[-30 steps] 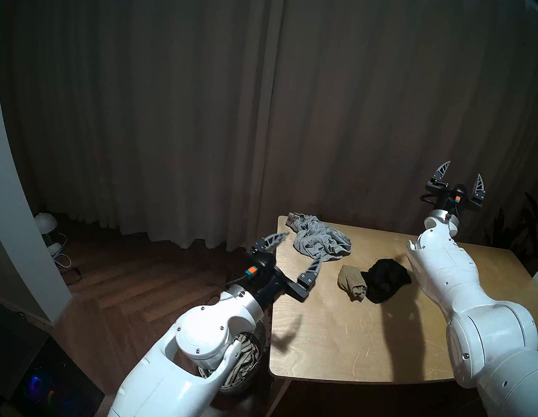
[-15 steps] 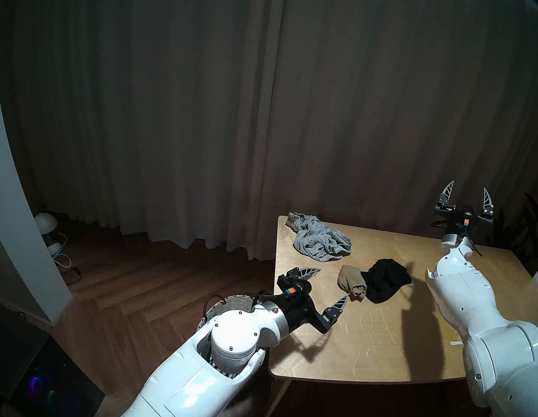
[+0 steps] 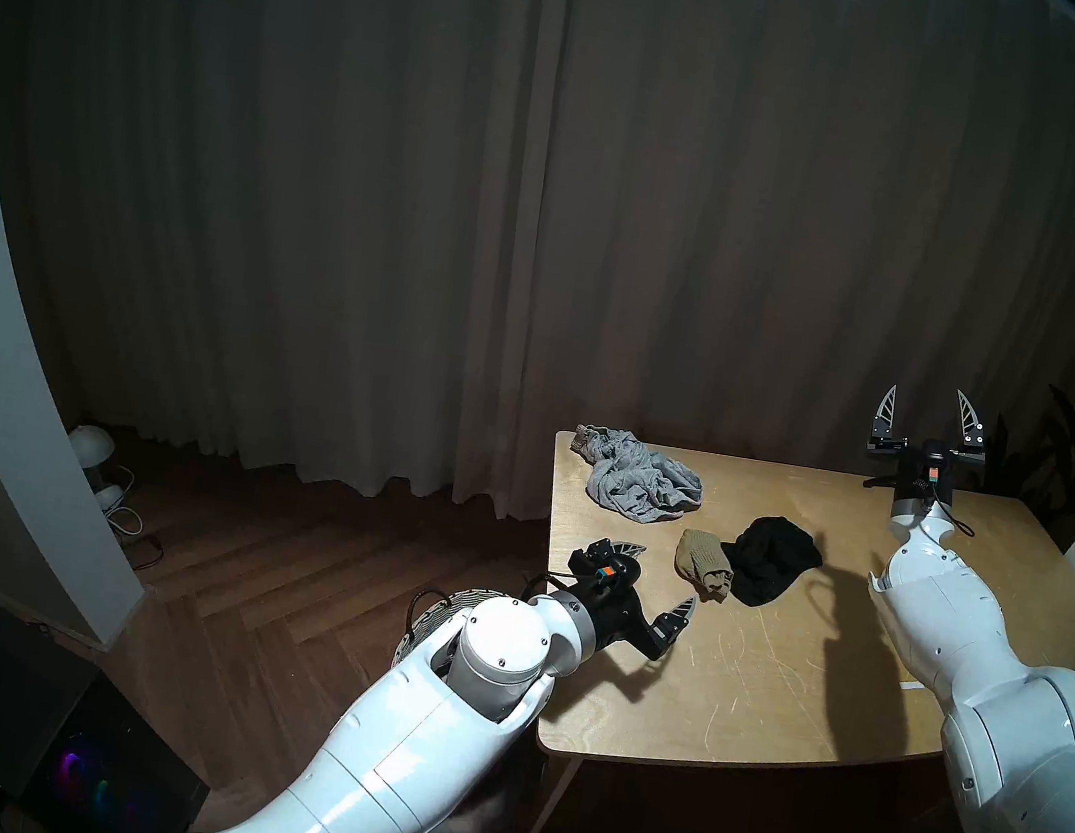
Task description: Toss clothes into the laundry hamper
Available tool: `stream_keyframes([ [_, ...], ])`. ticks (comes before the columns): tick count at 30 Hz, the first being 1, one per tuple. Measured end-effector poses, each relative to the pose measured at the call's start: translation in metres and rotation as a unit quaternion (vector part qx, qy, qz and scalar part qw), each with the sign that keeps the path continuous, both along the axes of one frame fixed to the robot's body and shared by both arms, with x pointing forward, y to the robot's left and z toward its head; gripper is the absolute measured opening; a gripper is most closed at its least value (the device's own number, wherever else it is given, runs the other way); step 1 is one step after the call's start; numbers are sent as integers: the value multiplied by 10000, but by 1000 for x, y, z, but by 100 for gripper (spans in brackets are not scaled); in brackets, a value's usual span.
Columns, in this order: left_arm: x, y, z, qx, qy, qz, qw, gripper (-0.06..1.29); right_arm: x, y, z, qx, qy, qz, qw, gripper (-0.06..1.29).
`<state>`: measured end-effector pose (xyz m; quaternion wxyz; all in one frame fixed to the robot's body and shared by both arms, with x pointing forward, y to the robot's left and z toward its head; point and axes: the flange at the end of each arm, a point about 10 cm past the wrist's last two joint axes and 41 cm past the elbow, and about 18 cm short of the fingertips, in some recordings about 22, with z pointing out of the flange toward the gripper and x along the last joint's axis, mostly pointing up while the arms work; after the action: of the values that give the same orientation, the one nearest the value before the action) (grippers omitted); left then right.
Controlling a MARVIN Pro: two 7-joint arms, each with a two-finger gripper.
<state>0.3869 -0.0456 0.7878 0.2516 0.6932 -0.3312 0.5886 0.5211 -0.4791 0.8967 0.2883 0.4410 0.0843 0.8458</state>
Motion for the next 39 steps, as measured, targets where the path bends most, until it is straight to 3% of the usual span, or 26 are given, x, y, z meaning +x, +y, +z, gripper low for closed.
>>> stream_keyframes([
  [15, 32, -14, 10, 245, 75, 193, 9995, 121, -11, 16, -27, -499, 468, 574, 9960, 125],
  [23, 40, -32, 16, 416, 84, 109, 9990, 121, -16, 22, -34, -752, 657, 848, 9914, 125],
  [39, 56, -52, 5, 833, 385, 189, 9956, 121, -26, 26, -36, -1084, 844, 1235, 9828, 125],
])
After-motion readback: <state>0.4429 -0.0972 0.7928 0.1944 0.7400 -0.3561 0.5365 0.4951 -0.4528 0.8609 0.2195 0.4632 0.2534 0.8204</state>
